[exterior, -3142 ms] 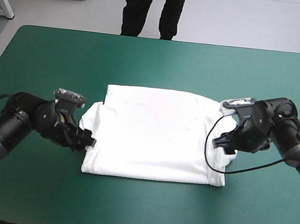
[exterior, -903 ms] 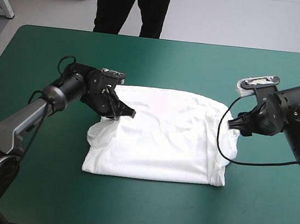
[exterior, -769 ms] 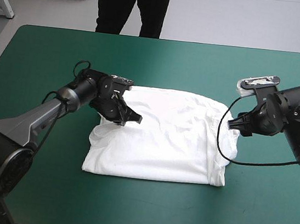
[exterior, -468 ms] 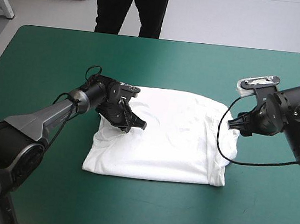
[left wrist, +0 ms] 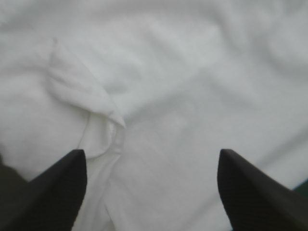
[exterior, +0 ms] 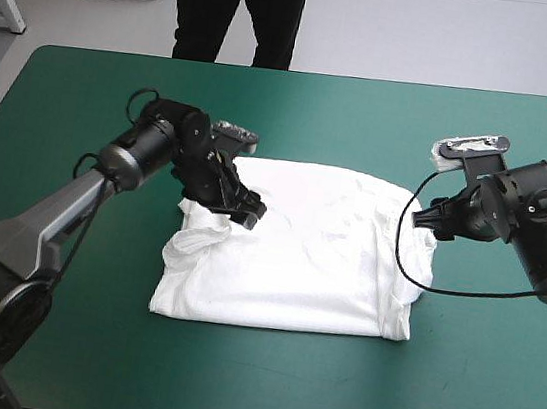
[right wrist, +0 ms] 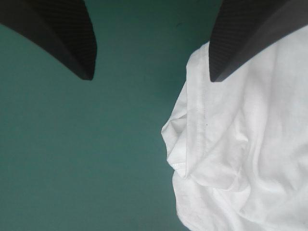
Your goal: Fold the cloth
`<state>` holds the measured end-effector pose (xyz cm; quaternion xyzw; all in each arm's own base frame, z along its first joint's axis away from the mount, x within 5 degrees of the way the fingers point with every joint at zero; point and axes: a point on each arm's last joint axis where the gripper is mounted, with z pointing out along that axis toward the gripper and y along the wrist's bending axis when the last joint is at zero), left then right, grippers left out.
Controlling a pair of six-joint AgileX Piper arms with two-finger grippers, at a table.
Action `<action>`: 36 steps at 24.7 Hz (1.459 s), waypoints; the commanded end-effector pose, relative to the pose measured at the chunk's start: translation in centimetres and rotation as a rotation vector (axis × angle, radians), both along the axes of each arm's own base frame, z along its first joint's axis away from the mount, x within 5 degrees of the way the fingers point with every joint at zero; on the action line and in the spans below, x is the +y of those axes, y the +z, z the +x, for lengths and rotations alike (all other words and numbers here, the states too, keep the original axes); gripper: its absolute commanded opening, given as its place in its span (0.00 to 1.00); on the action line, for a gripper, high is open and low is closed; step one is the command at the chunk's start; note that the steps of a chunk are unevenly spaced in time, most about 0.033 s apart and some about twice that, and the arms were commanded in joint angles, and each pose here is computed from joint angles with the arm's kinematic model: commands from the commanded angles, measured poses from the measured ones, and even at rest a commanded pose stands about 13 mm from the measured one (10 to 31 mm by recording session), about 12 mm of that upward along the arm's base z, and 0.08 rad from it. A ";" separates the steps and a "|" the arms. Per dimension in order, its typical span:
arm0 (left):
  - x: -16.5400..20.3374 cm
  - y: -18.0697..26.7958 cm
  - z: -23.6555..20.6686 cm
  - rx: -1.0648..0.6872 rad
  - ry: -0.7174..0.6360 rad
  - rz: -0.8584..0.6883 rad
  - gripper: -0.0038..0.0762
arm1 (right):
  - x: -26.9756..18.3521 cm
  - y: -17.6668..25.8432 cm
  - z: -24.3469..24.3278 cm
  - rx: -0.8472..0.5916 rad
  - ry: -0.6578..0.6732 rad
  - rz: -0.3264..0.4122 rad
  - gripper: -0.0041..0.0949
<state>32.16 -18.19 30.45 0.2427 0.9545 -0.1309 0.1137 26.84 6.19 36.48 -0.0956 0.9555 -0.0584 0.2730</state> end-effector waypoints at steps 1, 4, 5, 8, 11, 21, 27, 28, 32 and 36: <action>1.0 8.2 -2.7 -0.204 -0.007 -0.130 0.75 | -1.1 -1.0 1.4 -0.044 -0.050 0.020 0.68; 1.7 11.2 -4.1 -0.284 -0.002 -0.174 0.75 | -1.5 -3.5 2.8 0.023 -0.061 0.031 0.68; 1.8 11.8 -4.5 -0.302 -0.002 -0.182 0.75 | -1.3 -4.2 3.3 0.040 -0.053 0.028 0.68; 2.3 13.1 -5.5 -0.338 -0.003 -0.209 0.75 | -0.9 -6.1 5.0 0.057 -0.041 0.019 0.68; 2.6 13.7 -6.1 -0.348 -0.005 -0.215 0.75 | -0.6 -8.2 6.5 0.082 -0.030 0.006 0.68; 2.9 13.7 -6.5 -0.322 0.009 -0.194 0.75 | 0.1 -14.2 9.1 0.211 -0.023 -0.007 0.67; 2.9 13.6 -6.5 -0.315 0.025 -0.195 0.75 | -1.2 -17.4 9.7 0.328 -0.072 0.082 0.10; 2.9 13.6 -6.5 -0.311 0.028 -0.195 0.75 | -2.0 -17.4 9.8 0.329 -0.094 0.088 0.03; 3.1 13.5 -6.6 -0.306 0.017 -0.173 0.73 | -3.4 -14.8 9.7 0.295 -0.130 0.144 0.02; 3.2 13.5 -6.6 -0.313 0.020 -0.156 0.73 | -2.7 -8.4 9.1 0.140 -0.076 0.203 0.02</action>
